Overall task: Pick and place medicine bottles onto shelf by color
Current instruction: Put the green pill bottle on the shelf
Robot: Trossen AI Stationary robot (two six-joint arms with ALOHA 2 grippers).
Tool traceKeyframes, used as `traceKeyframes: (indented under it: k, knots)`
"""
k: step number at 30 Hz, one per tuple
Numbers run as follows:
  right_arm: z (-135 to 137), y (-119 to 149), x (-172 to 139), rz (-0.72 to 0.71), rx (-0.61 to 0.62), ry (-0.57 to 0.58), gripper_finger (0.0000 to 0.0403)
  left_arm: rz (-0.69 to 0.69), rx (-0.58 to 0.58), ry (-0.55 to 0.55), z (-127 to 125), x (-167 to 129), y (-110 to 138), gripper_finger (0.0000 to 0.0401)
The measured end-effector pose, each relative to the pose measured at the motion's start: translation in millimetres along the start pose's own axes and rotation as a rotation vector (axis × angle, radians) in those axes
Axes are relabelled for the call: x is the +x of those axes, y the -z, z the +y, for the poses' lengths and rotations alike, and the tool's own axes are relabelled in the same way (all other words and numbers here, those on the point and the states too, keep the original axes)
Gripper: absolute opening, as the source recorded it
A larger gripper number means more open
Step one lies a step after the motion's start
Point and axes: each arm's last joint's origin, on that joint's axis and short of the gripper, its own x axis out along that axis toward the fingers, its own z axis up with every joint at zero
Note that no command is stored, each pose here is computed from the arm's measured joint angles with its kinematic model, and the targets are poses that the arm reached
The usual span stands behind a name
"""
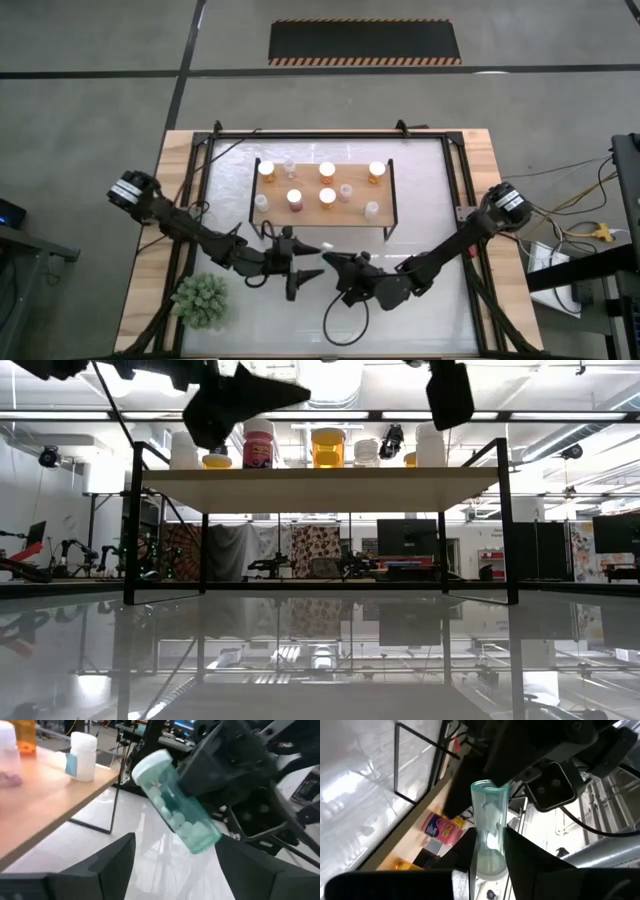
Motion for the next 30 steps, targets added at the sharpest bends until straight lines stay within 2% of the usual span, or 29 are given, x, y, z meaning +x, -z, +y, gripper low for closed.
traceKeyframes:
  k: [11, 23, 30]
  knots:
    - [0.3, -1.5, 6.3, -0.008, -0.039, -0.024, 0.0070, -0.021, -0.024, -0.007, 0.7, 2.9, 0.5, 0.0251]
    - [2.4, -0.2, 8.6, -0.006, -0.101, -0.031, 0.0070, -0.046, -0.093, -0.001, 2.9, 4.6, -3.1, 0.0152]
    - [3.5, 2.2, 12.0, 0.005, -0.107, -0.039, 0.0073, -0.048, -0.096, -0.008, 3.3, 4.7, -3.0, 0.0122]
